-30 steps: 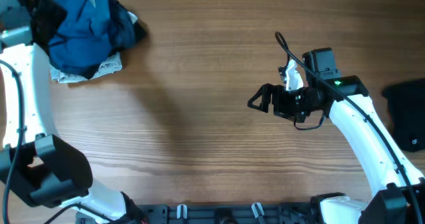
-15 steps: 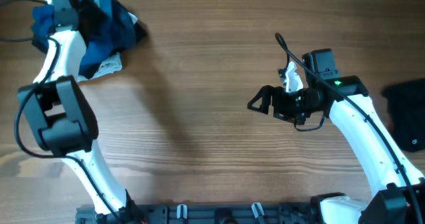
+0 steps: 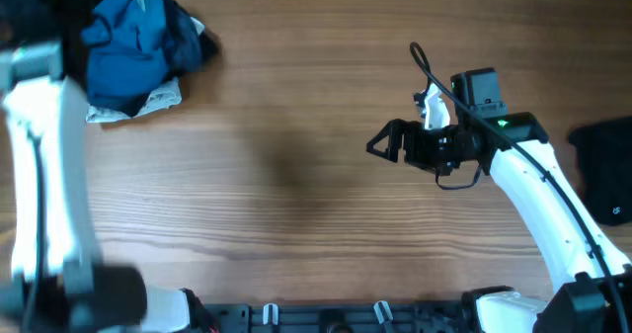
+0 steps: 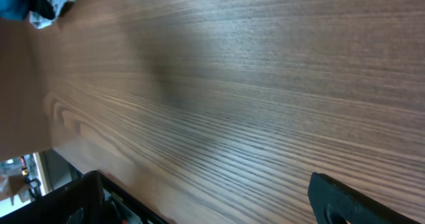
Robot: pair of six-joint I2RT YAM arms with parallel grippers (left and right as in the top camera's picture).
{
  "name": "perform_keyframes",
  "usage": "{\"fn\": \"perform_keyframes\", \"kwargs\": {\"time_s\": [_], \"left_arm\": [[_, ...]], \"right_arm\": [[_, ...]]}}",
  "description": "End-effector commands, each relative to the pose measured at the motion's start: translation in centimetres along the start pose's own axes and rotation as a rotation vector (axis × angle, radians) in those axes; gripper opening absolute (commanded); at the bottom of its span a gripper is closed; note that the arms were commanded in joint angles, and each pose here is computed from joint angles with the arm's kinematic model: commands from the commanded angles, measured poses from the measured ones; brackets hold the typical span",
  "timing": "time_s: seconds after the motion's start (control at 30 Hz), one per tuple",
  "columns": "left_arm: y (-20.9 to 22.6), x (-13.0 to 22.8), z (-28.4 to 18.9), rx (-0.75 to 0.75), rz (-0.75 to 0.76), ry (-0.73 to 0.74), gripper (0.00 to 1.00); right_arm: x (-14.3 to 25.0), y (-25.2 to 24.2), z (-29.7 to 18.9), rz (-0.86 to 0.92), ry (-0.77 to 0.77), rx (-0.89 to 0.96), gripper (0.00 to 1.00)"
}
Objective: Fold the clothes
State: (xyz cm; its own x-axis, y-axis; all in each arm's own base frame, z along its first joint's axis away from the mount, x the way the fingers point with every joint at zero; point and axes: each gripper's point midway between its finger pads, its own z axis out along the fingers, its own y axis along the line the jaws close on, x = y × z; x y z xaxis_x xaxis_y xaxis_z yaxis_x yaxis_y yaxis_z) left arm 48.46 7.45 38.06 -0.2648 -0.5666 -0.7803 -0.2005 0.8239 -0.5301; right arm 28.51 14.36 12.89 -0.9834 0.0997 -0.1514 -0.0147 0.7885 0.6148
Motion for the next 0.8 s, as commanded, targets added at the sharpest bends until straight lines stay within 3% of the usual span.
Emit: {"fn": "perform_keyframes", "kwargs": {"time_s": [0.0, 0.1, 0.27, 0.53, 0.63, 0.77], "left_arm": [[-2.5, 0.5, -8.3, 0.035, 0.012, 0.042, 1.00], [-3.1, 2.3, -14.8, 0.024, 0.102, 0.086, 1.00], [-2.9, 6.8, -21.1, 0.037, 0.129, 0.168, 1.00], [-1.9, 17.1, -24.7, 0.182, 0.237, 0.281, 0.99], [-2.0, 21.6, -25.3, 0.313, 0.230, 0.333, 1.00], [-0.3, 25.0, -25.6, 0.333, 0.198, 0.351, 1.00]], "right_arm": [[-2.2, 2.2, -1.8, -0.071, -0.079, -0.041, 1.00], [-2.7, 2.8, -2.4, -0.092, -0.108, -0.050, 1.00], [-4.2, 3.5, -2.6, -0.092, -0.167, -0.073, 1.00], [-5.4, 4.0, -3.0, -0.119, -0.216, -0.083, 1.00], [-6.5, 3.7, -4.2, -0.119, -0.294, -0.023, 1.00], [-7.8, 4.5, -7.9, -0.159, -0.427, 0.051, 1.00]]}}
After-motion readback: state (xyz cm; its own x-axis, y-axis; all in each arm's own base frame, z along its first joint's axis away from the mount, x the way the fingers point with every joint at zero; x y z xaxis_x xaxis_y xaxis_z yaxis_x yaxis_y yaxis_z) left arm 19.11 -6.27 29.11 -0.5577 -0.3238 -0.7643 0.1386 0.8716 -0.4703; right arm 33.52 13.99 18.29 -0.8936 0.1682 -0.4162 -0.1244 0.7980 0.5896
